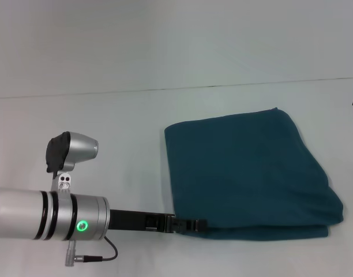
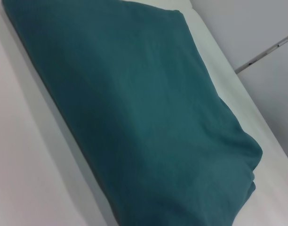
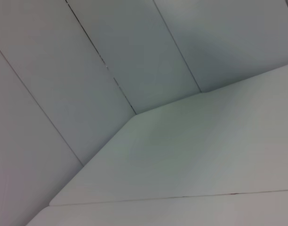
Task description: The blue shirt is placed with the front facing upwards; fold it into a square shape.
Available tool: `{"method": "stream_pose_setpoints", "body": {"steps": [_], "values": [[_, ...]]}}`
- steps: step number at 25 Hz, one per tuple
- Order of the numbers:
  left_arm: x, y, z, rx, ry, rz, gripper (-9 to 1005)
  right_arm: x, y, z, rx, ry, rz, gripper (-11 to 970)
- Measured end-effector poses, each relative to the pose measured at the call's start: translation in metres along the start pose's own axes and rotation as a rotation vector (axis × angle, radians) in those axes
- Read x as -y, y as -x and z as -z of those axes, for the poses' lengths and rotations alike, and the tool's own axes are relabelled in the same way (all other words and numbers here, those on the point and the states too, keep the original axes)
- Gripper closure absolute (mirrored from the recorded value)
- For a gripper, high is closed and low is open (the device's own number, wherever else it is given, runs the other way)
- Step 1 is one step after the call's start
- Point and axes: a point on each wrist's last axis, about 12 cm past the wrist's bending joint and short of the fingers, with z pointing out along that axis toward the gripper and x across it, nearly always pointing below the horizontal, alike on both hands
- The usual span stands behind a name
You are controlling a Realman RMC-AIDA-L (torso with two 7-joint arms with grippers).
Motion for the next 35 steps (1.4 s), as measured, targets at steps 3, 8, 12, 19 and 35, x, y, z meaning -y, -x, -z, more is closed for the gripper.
{"method": "stream_pose_setpoints", "body": {"steps": [3, 8, 12, 19, 35], "values": [[0.000, 0.001, 0.000, 0.003, 0.004, 0.000, 104, 0.000, 0.000, 0.000, 0.000, 0.001, 0.000, 12], [-0.001, 0.005, 0.000, 0.001, 0.021, -0.024, 120, 0.000, 0.001, 0.000, 0.003, 0.002, 0.000, 12], [0.000, 0.006, -0.002, -0.013, 0.036, -0.044, 280, 0.000, 0.002, -0.001, 0.004, 0.003, 0.002, 12], [0.002, 0.008, -0.005, -0.022, 0.043, -0.053, 561, 0.000, 0.003, -0.002, 0.006, 0.004, 0.004, 12], [-0.002, 0.011, 0.004, -0.005, 0.053, -0.054, 973, 0.002, 0.003, -0.004, 0.010, -0.019, 0.006, 13]]}}
